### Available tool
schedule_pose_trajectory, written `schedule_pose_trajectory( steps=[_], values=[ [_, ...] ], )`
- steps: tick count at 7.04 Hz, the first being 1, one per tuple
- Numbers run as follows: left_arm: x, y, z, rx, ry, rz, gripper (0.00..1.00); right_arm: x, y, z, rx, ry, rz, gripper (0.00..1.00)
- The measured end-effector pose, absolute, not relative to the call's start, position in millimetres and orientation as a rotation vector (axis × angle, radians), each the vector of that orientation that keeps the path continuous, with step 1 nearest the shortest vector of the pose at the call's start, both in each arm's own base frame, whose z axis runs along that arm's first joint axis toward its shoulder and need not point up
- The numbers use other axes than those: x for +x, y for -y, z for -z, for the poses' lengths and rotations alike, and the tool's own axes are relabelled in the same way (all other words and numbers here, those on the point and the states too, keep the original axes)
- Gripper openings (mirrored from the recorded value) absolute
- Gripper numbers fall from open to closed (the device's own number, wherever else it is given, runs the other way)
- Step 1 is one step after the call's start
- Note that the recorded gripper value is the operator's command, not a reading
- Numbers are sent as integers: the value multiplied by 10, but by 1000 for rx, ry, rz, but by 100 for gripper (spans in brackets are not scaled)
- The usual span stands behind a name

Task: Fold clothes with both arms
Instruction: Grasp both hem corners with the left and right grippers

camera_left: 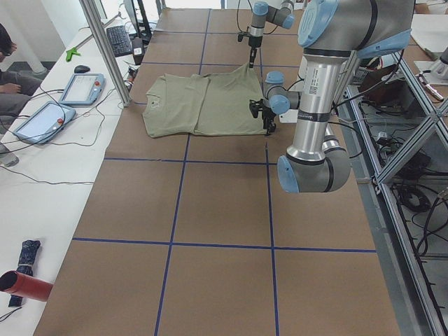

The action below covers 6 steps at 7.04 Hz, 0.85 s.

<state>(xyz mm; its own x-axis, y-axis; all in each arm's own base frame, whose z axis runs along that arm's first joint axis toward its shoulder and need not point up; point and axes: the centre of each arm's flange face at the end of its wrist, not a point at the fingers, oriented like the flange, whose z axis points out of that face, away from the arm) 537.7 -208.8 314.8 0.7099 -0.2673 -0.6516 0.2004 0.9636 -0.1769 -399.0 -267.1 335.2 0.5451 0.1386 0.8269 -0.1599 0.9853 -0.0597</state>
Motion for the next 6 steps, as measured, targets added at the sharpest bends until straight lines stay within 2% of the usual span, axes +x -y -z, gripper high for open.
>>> schedule_pose_trajectory(
  steps=[1, 4, 6],
  values=[
    [5385, 2066, -3142, -97, -739, 256, 0, -3987, 2675, -3353, 22, 979, -177, 0],
    [5329, 2053, -3045, -98, -759, 250, 0, -3970, 2694, -3350, 23, 980, -180, 0],
    [4963, 2035, -2779, -96, -830, 250, 0, -3873, 2696, -3299, 28, 989, -186, 0]
  ],
)
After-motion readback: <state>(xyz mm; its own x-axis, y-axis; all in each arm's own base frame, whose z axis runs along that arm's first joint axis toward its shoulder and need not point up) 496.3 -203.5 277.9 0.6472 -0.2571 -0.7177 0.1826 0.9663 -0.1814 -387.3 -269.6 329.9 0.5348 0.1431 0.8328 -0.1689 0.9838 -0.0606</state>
